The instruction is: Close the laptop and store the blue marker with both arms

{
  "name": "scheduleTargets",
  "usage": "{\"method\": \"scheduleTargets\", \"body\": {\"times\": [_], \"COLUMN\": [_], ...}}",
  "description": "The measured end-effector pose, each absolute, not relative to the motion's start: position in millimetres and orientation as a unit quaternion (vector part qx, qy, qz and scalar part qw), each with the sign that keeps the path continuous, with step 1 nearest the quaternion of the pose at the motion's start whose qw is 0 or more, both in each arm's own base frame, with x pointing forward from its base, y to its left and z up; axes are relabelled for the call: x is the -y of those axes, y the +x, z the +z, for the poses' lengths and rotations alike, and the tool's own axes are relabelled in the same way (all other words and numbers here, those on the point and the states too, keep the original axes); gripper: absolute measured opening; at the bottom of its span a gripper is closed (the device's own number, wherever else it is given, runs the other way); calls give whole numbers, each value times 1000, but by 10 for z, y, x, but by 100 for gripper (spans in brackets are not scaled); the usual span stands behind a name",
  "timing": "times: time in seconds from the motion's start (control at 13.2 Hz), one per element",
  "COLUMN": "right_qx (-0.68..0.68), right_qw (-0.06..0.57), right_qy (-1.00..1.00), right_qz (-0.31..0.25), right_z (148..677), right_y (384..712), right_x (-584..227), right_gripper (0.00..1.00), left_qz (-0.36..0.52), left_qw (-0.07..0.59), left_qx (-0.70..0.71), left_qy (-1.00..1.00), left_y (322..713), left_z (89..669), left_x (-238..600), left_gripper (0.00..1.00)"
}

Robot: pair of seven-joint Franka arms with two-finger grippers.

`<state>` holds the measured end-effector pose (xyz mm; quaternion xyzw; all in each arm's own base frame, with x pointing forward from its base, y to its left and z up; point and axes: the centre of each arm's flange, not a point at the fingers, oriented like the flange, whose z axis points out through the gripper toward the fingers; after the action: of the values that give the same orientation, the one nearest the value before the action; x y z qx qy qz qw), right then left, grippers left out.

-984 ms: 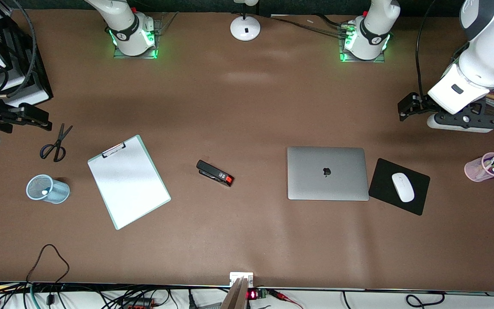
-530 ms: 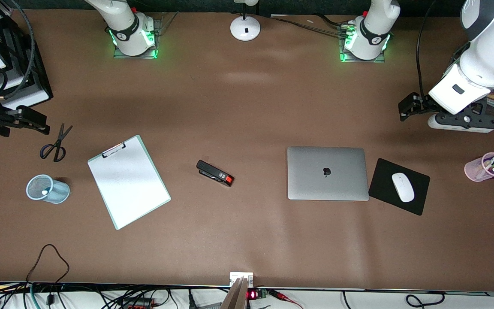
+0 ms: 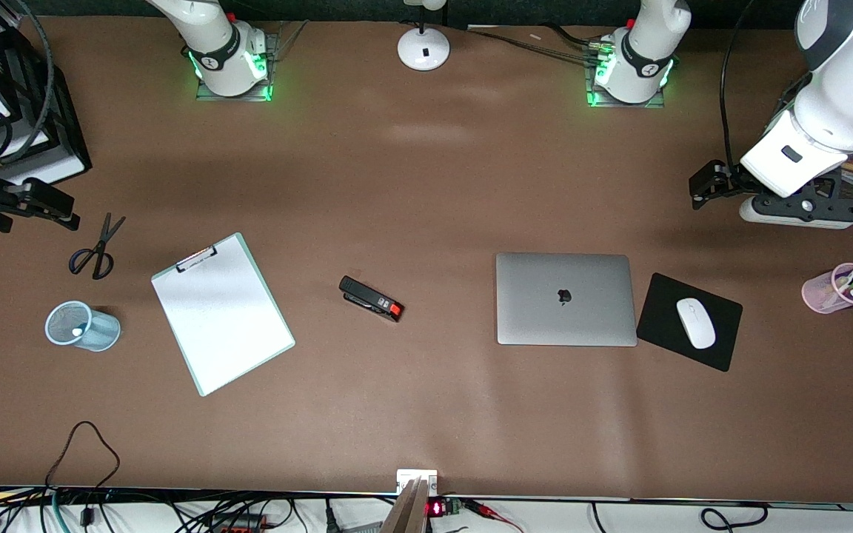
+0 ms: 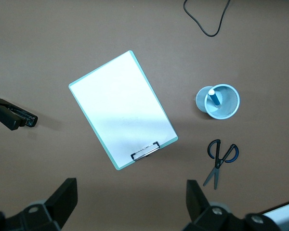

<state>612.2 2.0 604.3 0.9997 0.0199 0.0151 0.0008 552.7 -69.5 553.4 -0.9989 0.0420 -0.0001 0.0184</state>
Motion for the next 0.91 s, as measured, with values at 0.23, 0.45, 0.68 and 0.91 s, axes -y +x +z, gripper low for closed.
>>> {"method": "scheduleTargets", "body": {"times": [0.23, 0.45, 0.68, 0.91], "right_qx": [-16, -16, -18, -22], "right_qw": [0, -2, -4, -5], "right_qy": [1000, 999, 999, 999], "right_qz": [23, 30, 33, 33], "right_z": [5999, 5985, 6048, 6088], "right_y": [6081, 5949, 5794, 5652], "right_x": [32, 38, 26, -17], "right_gripper": [100, 100, 100, 100], "left_qz": [0, 0, 0, -1], "left_qw": [19, 20, 20, 20], "left_qx": [-42, -42, -42, -42], "left_qy": [-999, -999, -999, -999], "left_y": [5528, 5528, 5528, 5529], "left_z": [5534, 5536, 5536, 5538], "left_x": [694, 692, 692, 692], "left_gripper": [100, 100, 100, 100]}}
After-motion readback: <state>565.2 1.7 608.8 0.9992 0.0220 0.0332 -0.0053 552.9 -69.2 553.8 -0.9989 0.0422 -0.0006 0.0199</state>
